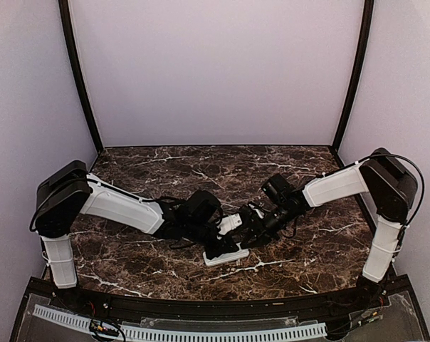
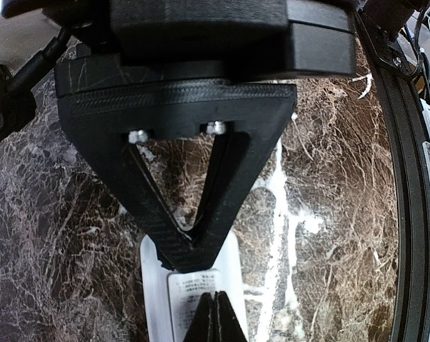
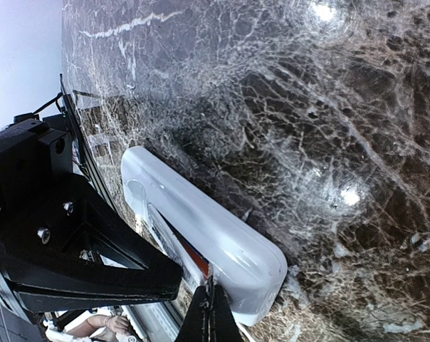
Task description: Load the batteries into the remote control
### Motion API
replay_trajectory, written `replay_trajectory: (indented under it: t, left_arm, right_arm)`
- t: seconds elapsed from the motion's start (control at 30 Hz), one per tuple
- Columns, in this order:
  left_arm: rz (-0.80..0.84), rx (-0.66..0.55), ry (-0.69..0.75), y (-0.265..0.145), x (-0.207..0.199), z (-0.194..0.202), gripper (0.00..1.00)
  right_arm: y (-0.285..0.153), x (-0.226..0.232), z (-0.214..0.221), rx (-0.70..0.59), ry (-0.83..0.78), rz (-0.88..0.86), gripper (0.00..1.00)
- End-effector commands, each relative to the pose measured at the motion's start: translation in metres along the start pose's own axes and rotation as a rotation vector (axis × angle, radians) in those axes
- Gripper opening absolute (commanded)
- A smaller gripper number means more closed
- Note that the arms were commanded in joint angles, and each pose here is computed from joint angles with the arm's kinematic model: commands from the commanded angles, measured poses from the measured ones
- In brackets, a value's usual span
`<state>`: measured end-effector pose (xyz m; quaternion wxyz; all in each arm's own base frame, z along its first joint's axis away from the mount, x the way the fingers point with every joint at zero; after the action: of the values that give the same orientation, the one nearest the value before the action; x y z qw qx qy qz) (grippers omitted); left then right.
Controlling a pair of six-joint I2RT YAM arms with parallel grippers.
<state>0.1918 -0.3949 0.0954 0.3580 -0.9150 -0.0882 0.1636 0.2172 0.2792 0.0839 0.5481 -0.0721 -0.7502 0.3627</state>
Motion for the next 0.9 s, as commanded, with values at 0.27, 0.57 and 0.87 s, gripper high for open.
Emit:
replay_trajectory:
  t: [0.27, 0.57, 0.87]
  left_arm:
    - [-0.047, 0.238, -0.039, 0.002, 0.007, 0.048, 0.00]
    - [-0.024, 0.270, -0.064, 0.002, 0.004, 0.057, 0.00]
    - [-0.029, 0.155, -0.018, -0.016, 0.001, 0.020, 0.02]
  right_arm:
    - [-0.005, 0.011, -0.007, -0.014, -0.041, 0.072, 0.04]
    - [-0.015, 0.019, -0.012, -0.021, -0.066, 0.112, 0.08]
    - [-0.035, 0.035, -0.022, -0.074, -0.134, 0.132, 0.08]
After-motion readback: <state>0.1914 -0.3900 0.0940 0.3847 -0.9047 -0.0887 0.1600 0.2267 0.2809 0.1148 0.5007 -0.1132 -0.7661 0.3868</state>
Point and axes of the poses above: each gripper's point midway between its finger pads, its own y axis out along the fingers, its own x axis along the line the jaws close on, z = x × y, the point moved 7 cm from there along -y, back along the fingers, and after that the axes turned 8 degrees about -y, right-handed, at the moved point
